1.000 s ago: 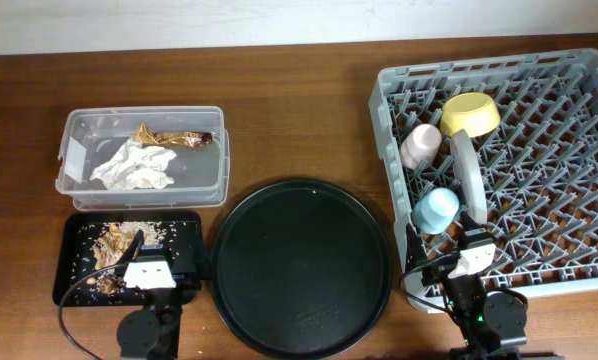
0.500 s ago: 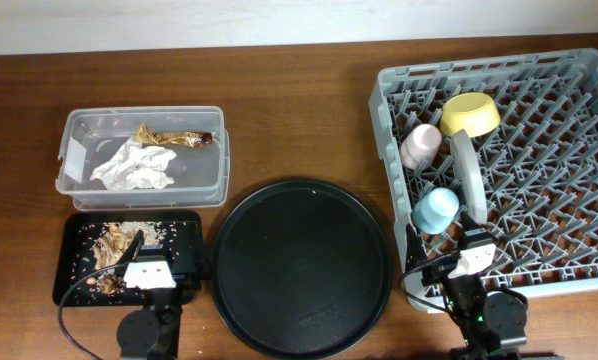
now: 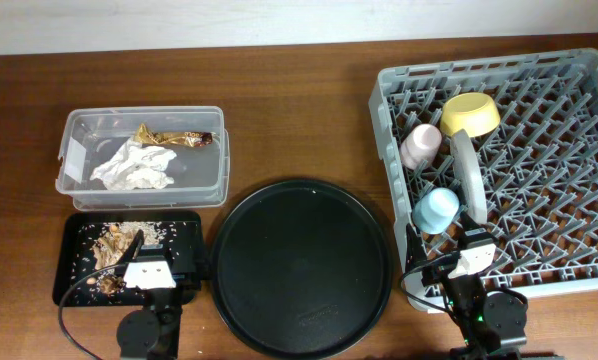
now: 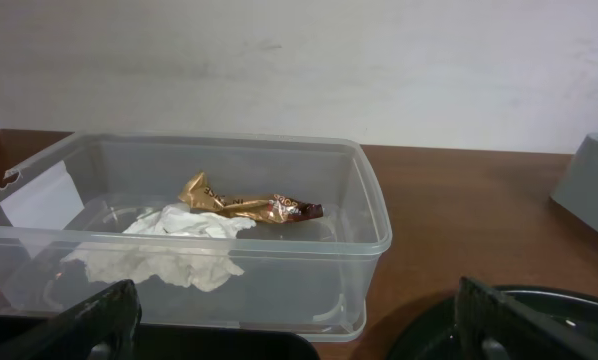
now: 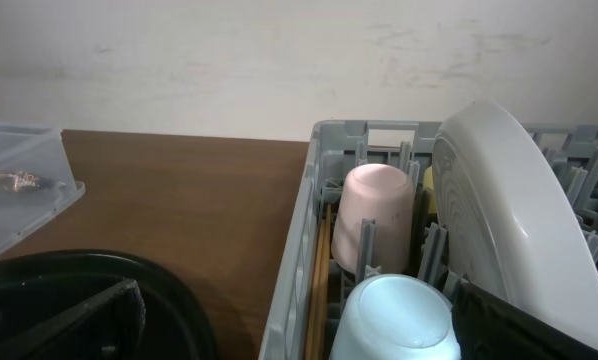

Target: Sort waste into correct bins and load items into the dishwasher rack

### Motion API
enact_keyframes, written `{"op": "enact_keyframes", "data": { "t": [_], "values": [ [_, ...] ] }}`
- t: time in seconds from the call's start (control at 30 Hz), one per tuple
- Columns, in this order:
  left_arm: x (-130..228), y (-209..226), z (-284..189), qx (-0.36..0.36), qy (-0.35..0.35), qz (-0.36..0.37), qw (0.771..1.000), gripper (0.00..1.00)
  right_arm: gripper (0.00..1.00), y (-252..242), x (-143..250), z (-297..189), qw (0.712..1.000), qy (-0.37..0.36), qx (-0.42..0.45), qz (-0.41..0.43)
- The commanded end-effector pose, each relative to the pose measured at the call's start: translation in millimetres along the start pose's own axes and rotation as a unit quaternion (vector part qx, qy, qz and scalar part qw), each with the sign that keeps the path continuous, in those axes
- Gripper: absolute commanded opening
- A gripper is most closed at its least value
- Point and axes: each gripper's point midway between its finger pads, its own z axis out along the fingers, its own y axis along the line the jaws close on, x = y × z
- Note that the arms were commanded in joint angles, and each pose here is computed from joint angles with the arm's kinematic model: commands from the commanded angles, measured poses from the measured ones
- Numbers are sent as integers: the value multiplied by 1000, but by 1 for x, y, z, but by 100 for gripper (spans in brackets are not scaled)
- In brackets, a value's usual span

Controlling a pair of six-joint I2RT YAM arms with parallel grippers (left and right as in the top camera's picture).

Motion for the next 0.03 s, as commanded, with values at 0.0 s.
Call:
{"op": "enact_keyframes", "data": {
  "t": [0.0],
  "values": [
    [1, 2, 0, -5, -2, 10, 1000, 99, 99, 1, 3, 0, 1000, 2, -1, 4]
  ]
}}
